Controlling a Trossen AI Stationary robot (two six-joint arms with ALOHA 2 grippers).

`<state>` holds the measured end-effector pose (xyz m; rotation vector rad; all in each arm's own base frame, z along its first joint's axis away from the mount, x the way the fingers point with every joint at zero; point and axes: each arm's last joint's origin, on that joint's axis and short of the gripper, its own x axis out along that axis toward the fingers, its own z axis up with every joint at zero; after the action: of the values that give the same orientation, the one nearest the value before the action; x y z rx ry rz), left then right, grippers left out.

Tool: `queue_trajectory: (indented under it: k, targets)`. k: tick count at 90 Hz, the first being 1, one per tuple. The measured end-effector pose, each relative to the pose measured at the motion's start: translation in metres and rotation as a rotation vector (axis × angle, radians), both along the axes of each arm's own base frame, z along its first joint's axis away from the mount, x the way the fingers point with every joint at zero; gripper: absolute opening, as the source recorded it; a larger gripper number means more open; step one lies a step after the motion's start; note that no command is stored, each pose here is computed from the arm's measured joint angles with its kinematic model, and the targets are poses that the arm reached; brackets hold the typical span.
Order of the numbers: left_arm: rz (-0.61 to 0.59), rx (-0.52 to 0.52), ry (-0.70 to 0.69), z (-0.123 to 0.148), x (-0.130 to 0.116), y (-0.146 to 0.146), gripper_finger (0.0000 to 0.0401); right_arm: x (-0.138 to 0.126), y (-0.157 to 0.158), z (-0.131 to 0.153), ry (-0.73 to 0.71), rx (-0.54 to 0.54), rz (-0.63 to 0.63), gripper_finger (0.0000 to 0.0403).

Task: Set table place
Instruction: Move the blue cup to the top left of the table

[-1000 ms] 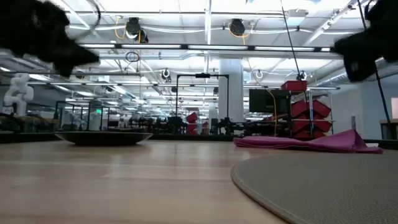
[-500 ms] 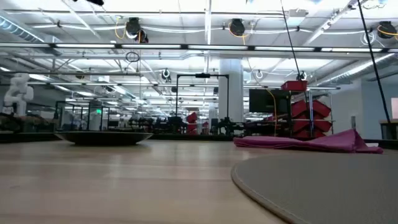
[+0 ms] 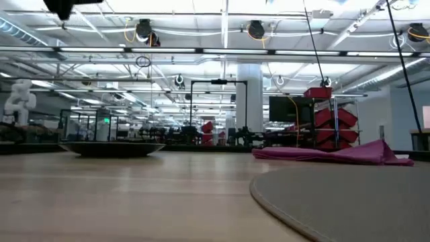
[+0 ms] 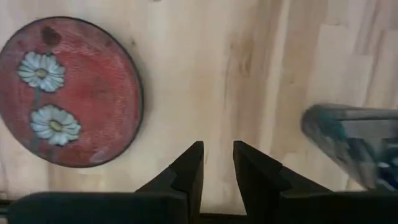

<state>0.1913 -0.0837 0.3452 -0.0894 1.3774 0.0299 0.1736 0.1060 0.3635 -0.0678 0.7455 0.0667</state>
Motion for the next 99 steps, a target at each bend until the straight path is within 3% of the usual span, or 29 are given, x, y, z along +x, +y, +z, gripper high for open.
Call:
queue_trajectory:
  k: [29,58,81,99]
  targets:
    - [0.028,-0.112,-0.052,0.003,-0.023,-0.05,0.0075,0.007,0.011,-0.006,0.018,0.012,0.008,0.0059]
    - [0.012,-0.093,0.013,-0.022,-0.019,-0.097,0.0075,0.016,0.017,-0.006,-0.026,0.006,0.039,0.0059]
    - [0.0,-0.052,0.047,-0.035,-0.013,-0.108,0.0078,0.018,0.018,-0.005,-0.046,0.02,0.039,0.0059]
    - [0.007,-0.031,0.032,-0.037,-0.011,-0.109,0.0115,0.017,0.022,-0.006,-0.038,0.033,0.038,0.0059]
